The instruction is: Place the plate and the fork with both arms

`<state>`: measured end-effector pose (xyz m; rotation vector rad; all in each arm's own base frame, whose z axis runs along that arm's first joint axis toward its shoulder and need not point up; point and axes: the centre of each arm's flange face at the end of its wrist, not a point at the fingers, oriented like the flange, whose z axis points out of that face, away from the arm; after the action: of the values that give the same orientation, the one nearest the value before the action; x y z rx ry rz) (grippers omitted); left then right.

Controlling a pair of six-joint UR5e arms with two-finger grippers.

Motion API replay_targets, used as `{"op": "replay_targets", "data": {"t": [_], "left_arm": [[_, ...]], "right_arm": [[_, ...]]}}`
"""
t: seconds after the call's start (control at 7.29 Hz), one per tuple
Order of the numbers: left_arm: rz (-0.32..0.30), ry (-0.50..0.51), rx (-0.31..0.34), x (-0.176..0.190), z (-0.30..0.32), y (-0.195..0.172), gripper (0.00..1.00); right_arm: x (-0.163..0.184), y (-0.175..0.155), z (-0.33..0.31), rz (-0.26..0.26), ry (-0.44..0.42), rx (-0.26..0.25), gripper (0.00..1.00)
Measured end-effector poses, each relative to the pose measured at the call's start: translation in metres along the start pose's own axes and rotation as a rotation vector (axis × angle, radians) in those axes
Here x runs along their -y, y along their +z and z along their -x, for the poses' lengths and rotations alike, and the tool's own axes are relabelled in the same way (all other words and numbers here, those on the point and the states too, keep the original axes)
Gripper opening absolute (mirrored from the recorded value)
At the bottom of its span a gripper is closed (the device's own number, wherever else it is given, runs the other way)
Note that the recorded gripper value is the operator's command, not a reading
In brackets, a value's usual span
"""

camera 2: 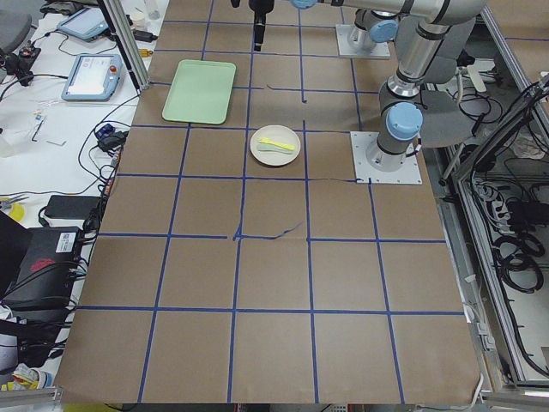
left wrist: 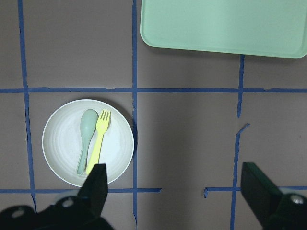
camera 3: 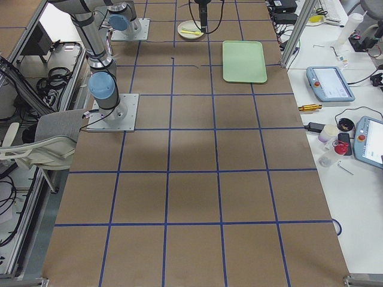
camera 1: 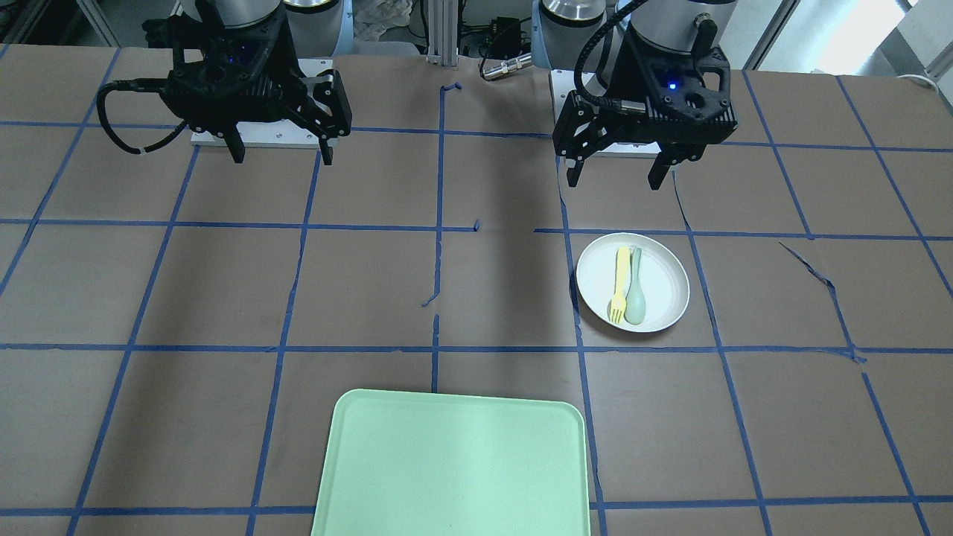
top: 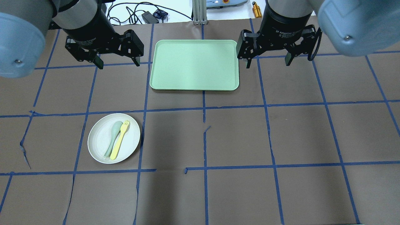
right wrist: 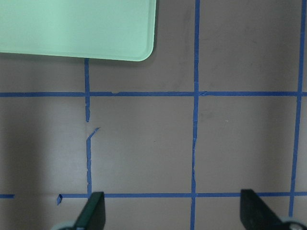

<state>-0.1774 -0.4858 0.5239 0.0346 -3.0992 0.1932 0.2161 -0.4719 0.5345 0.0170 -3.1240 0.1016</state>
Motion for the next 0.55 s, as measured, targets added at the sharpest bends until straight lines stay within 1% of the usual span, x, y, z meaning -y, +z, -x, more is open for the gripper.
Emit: {"op": "replay_targets", "data": {"t": [0.55], "left_arm": [[-0.019,-0.003,-0.002,0.0013,0.0015,-0.0076,1.00]], "right_arm": [[0.0014,-0.0020,0.0005,-0.005,0.000,0.003,1.00]]}}
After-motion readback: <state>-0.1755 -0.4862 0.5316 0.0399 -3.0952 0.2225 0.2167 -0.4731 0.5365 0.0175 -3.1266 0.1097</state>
